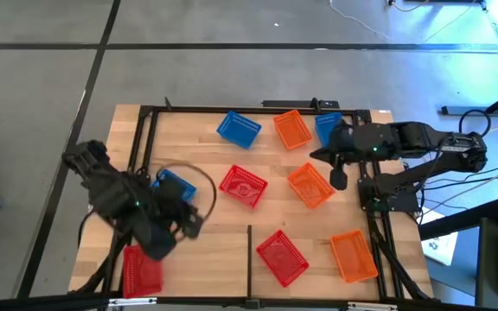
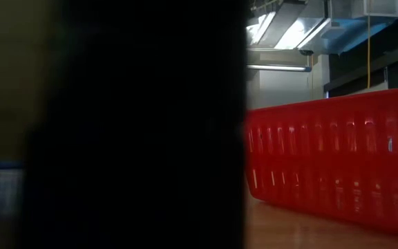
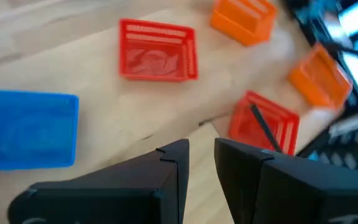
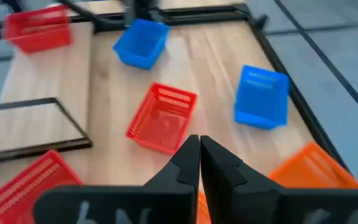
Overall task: Stack baskets on shelf by color
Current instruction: Put the bottom blue bin on the shelf
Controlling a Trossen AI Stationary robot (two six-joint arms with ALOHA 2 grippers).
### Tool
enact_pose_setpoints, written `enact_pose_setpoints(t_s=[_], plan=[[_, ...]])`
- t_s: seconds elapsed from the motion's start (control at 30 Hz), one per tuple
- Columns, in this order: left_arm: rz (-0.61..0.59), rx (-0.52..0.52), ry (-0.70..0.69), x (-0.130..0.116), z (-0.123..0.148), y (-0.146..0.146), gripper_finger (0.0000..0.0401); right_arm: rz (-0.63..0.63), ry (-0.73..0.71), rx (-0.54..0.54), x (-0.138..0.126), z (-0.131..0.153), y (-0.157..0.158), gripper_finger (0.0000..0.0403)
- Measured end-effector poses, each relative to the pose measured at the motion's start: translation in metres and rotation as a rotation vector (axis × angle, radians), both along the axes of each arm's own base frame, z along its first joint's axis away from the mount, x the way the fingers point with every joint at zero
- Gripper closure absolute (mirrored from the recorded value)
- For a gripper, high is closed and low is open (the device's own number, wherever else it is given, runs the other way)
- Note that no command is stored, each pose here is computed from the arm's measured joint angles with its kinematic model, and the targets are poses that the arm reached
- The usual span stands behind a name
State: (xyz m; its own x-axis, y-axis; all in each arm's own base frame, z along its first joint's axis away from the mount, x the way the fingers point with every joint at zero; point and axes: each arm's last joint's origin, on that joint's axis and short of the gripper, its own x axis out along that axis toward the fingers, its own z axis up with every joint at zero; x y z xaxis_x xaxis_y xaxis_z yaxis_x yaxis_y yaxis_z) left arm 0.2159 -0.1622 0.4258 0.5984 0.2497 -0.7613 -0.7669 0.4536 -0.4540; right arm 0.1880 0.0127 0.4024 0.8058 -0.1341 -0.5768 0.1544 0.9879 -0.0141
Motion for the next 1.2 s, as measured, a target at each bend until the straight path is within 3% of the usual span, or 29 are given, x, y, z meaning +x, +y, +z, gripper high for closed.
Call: enact_pose_setpoints(t_s=[0.1,0.27,0.43,0.6,0.87,1.0,1.2], plan=[[0.113,-0.074,0.039,0.005,-0.004,0.025,0.0333,0.091,0.024,-0.028,0.004,-0.002,0.002,0.0387],[0.202,-0.17,0.18,0.011,-0.023,0.056,0.0333,0.1,0.02,-0.037,0.008,-0.003,0.003,0.0387],[0.244,-0.133,0.311,0.013,-0.053,0.076,0.0333,0.096,0.023,-0.032,0.016,-0.006,0.003,0.0387],[0.291,-0.177,0.455,0.013,-0.083,0.089,0.0333,0.013,0.023,0.08,0.027,-0.011,0.004,0.0387],[0.286,-0.156,0.673,0.013,-0.137,0.112,0.0333,0.011,-0.011,0.089,0.039,-0.012,0.006,0.0387],[0.208,-0.185,0.67,0.019,-0.156,0.123,0.0333,0.013,-0.022,0.087,0.038,-0.011,0.006,0.0387],[0.096,-0.212,0.528,0.036,-0.186,0.132,0.0333,0.015,-0.024,0.085,0.038,-0.01,0.006,0.0387]])
